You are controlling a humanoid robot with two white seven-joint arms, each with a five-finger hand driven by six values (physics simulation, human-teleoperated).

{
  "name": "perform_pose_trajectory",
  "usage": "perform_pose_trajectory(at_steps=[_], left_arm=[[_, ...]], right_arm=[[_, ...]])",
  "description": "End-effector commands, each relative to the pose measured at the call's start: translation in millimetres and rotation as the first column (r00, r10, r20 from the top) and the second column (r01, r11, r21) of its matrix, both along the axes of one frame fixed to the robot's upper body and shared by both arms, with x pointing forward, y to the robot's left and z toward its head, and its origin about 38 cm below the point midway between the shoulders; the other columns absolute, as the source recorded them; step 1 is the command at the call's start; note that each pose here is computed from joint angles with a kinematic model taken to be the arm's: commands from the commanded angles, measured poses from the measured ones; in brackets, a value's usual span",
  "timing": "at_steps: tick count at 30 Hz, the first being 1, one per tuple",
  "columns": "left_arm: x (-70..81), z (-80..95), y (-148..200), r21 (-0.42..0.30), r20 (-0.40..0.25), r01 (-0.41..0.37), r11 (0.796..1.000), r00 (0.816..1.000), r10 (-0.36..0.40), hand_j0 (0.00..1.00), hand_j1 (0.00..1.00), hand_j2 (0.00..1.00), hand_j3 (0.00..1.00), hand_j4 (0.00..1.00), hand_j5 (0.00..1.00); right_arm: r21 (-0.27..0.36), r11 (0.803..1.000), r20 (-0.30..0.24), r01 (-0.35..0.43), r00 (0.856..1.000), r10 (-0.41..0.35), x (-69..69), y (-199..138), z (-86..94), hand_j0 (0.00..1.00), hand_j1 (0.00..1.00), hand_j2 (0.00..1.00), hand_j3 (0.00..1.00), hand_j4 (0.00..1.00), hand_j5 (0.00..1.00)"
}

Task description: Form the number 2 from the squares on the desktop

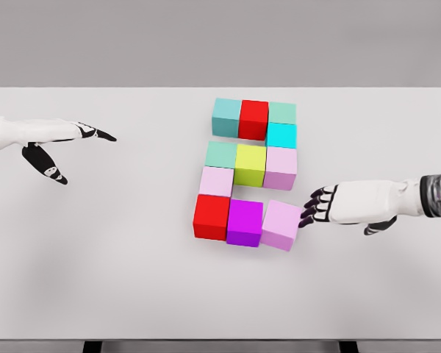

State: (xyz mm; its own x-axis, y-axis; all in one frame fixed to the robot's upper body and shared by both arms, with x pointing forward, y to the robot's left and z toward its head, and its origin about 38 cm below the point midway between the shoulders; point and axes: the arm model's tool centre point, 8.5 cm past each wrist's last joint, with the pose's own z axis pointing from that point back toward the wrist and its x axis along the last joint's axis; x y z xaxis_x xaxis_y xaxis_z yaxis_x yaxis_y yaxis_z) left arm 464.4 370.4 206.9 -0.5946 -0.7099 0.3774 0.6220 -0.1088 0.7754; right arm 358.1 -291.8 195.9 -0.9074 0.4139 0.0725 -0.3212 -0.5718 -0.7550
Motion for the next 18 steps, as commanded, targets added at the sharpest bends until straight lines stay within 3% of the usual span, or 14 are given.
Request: perform_pose_trajectory(at_steps=[1,8,18], left_arm=[[0.3,0.9,0.2,-0.007,0.000,-0.004,1.000,1.000,0.004,1.00,1.00,1.00,1.00,1.00,1.00],[0.2,1.0,-0.3,-0.007,0.000,-0.003,1.000,1.000,0.003,1.00,1.00,1.00,1.00,1.00,1.00],[0.0,1.8,1.3,-0.006,0.002,-0.006,1.000,1.000,0.006,1.00,1.00,1.00,1.00,1.00,1.00]], right_arm=[[0.006,1.000,-0.001,0.002,1.000,-0.002,-0.2,0.5,1.1,1.00,1.00,1.00,1.00,1.00,1.00],[-0.021,0.995,-0.009,0.095,0.995,-0.095,14.6,-26.8,-3.9,1.00,1.00,1.00,1.00,1.00,1.00],[0.006,0.997,-0.007,0.080,0.997,-0.080,20.2,-14.5,-5.7,1.00,1.00,1.00,1.00,1.00,1.00]])
